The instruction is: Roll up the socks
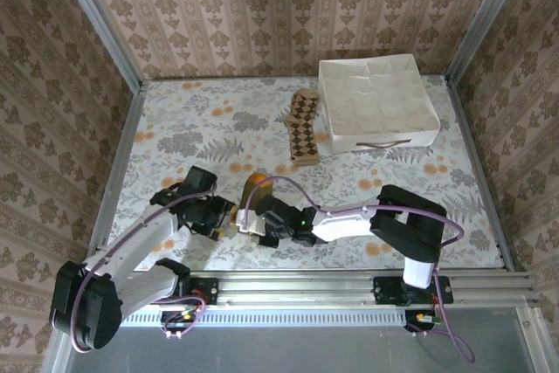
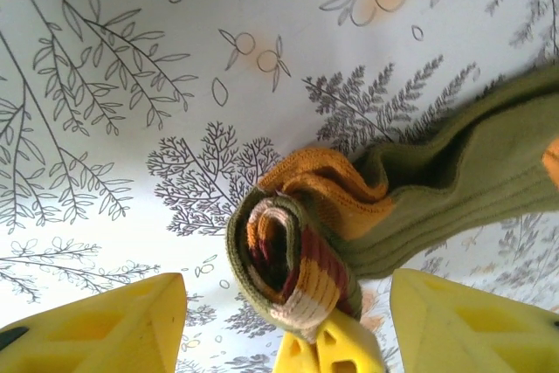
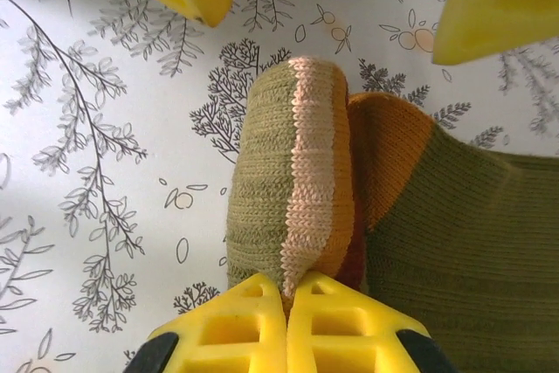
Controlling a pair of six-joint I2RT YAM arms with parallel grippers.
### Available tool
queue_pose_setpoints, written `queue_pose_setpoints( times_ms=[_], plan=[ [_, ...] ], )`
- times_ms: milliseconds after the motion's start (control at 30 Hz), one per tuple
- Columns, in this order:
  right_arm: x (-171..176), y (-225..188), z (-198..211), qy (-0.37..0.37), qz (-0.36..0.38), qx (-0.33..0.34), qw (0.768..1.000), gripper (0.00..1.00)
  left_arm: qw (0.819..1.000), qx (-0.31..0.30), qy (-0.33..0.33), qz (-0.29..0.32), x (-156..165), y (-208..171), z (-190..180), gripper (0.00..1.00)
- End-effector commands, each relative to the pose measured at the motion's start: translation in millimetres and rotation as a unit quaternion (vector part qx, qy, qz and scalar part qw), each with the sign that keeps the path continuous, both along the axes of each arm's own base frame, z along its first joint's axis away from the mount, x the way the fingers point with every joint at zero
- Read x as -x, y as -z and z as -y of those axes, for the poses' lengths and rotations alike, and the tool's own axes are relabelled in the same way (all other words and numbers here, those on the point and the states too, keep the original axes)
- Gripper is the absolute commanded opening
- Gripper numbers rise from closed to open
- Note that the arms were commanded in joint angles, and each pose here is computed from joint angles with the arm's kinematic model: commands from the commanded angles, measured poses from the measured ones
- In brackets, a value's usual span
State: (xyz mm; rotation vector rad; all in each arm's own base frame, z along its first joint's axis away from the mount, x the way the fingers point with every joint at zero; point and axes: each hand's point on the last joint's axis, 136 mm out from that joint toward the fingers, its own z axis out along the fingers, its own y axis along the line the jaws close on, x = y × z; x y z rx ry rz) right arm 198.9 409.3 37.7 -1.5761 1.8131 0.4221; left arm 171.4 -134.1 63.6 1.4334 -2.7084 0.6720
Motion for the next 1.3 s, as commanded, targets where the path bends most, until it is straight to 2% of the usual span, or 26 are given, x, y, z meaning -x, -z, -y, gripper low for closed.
queue_pose_setpoints(
  times_ms=[0, 200, 467, 600, 1000, 1267],
  plan=[
    [35.6, 63.9, 52.4, 0.010, -0.154, 0.087, 0.984, 0.00, 0.999, -0.006, 0.043, 0.019, 0.0, -9.5, -0.1, 0.60],
    [30.5, 71.9, 62.0, 0.033, -0.219, 0.076, 0.972, 0.00, 0.997, -0.006, 0.064, 0.038, 0.9, -10.4, 12.0, 0.53],
    [24.1, 78.9, 72.1, 0.064, -0.288, 0.067, 0.953, 0.00, 0.996, 0.004, 0.065, 0.063, -7.5, -4.8, 25.0, 0.49],
    [17.5, 81.9, 75.6, 0.088, -0.319, 0.064, 0.941, 0.00, 0.997, -0.006, 0.062, 0.048, -4.0, 6.8, 22.7, 0.46],
    [8.3, 90.0, 81.9, 0.132, -0.373, 0.063, 0.916, 0.00, 0.998, 0.004, 0.046, 0.036, -3.9, 23.0, 28.4, 0.53],
    [8.0, 97.2, 85.6, 0.149, -0.412, 0.070, 0.896, 0.00, 0.999, -0.002, 0.043, 0.028, -4.0, 34.0, 28.7, 0.54]
  ],
)
